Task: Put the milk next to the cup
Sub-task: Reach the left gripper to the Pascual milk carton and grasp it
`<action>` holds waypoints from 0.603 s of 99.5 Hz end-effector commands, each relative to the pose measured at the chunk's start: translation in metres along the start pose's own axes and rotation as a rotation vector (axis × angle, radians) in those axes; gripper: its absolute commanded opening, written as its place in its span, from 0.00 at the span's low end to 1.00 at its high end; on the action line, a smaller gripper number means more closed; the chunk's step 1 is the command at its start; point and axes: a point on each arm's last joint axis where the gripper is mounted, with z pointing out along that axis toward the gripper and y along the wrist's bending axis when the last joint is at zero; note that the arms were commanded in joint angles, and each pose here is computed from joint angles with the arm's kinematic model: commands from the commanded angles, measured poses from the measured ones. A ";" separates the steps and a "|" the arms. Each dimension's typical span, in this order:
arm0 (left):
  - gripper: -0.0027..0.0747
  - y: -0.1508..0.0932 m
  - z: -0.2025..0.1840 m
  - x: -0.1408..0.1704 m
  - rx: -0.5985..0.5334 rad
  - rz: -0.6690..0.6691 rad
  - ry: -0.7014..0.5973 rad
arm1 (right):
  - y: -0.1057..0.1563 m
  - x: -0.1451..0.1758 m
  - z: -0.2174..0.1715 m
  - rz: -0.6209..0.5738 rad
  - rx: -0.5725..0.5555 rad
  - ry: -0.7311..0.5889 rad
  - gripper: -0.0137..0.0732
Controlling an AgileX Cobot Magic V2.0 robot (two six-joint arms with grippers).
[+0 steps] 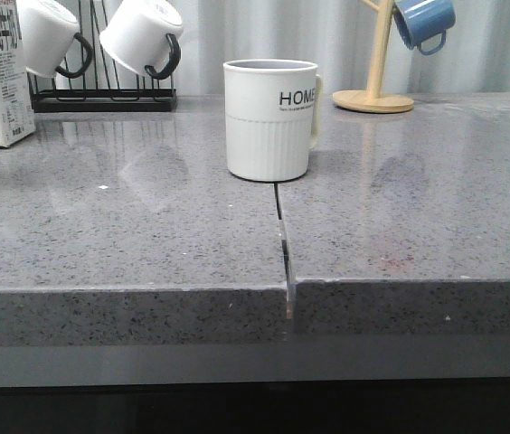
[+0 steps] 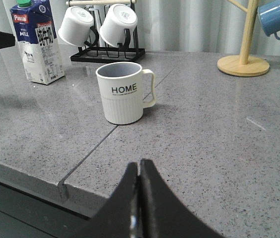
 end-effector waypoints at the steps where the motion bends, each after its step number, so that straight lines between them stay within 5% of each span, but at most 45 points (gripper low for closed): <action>1: 0.83 0.005 0.001 -0.027 -0.013 -0.037 -0.144 | 0.001 -0.013 -0.005 -0.017 0.000 -0.105 0.08; 60: 0.83 0.007 0.039 -0.044 -0.014 -0.036 -0.168 | 0.001 -0.013 -0.005 -0.017 0.000 -0.105 0.08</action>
